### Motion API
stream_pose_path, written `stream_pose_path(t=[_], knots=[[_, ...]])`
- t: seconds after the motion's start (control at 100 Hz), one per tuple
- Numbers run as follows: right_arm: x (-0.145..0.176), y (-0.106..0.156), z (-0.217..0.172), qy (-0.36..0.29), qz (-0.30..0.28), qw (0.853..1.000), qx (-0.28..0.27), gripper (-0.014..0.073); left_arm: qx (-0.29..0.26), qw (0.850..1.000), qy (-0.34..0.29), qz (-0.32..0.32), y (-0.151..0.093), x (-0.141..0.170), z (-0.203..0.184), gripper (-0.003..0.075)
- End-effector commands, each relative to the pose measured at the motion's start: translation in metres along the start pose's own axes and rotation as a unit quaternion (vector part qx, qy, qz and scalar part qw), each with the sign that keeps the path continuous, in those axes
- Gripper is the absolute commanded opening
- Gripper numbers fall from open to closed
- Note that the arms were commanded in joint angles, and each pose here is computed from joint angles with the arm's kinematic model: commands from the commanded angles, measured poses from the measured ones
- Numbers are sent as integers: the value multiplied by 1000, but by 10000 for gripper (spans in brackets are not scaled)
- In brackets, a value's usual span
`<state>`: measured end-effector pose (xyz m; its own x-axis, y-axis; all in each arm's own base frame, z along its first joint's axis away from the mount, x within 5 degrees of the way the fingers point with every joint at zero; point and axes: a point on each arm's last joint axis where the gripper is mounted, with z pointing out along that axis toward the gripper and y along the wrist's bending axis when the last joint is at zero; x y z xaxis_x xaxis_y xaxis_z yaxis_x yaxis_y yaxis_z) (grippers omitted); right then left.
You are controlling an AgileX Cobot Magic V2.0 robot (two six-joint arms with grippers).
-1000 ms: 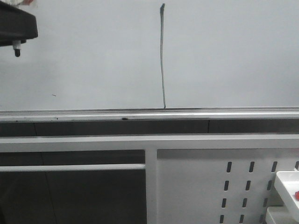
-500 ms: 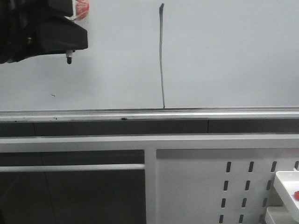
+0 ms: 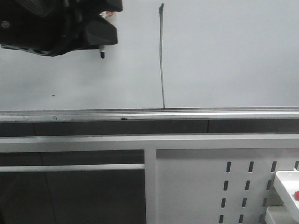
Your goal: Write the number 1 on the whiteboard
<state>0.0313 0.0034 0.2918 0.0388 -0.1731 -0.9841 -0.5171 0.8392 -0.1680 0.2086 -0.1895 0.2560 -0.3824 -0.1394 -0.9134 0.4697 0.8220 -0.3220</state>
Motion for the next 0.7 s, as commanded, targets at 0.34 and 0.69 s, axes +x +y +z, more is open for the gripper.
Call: stream_pose_path(t=[0.34,0.69], knots=[[-12,-1,-1,-37,-7,999,1,-50,4,998,-61,-16,-10,-24,14,-20],[-12,-2,-1,-37,-14,999,5,-50,1,998,-62,-19,-9,-25,14,-20]])
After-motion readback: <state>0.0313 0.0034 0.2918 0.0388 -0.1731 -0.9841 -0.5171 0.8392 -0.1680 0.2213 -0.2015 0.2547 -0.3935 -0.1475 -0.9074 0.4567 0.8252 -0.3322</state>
